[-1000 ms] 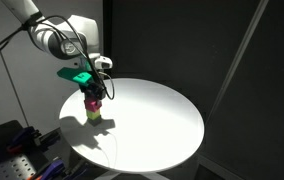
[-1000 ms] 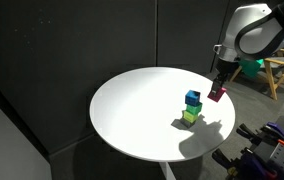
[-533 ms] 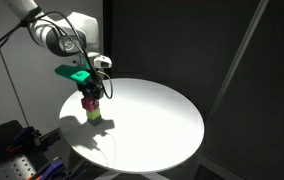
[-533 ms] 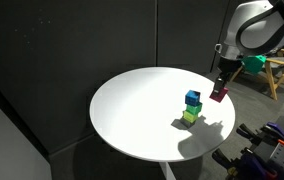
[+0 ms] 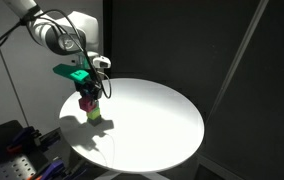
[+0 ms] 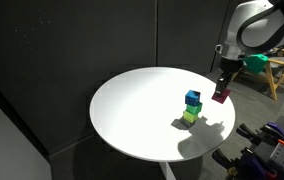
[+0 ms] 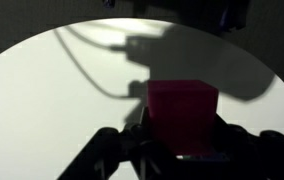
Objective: Put the pink block on the blue block
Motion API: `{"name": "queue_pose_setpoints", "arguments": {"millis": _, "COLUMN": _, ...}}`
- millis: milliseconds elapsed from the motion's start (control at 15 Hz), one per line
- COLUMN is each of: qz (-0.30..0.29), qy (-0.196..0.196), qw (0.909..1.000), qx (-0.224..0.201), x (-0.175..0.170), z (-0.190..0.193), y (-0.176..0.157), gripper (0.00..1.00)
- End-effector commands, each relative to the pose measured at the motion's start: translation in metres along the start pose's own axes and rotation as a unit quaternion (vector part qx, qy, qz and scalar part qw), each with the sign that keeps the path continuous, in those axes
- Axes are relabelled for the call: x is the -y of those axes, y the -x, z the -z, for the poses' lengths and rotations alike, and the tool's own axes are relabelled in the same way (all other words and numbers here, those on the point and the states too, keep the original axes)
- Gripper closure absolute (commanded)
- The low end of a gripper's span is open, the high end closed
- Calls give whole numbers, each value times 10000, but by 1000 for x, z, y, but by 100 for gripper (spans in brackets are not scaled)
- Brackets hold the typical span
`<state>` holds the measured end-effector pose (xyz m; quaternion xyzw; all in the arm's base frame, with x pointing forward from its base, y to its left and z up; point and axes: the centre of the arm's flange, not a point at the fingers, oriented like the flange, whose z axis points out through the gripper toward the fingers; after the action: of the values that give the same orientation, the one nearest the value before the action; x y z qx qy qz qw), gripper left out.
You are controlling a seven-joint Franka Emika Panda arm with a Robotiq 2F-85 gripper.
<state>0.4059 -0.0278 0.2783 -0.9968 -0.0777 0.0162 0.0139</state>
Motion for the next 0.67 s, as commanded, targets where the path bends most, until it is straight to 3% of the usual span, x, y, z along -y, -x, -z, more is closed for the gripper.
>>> {"name": "queue_pose_setpoints", "arguments": {"millis": 0, "qz": 2, "qy": 2, "qw": 10000, "qx": 1, "x": 0, "z": 0, "y": 0, "gripper": 70}}
{"name": "queue_pose_setpoints", "arguments": {"millis": 67, "qz": 2, "qy": 1, "qw": 10000, "qx": 6, "x": 0, "z": 0, "y": 0, "gripper": 45}}
{"name": "queue_pose_setpoints", "arguments": {"millis": 600, "qz": 6, "qy": -2, "qw": 10000, "qx": 35, "x": 0, "z": -3, "y": 0, "gripper": 45}}
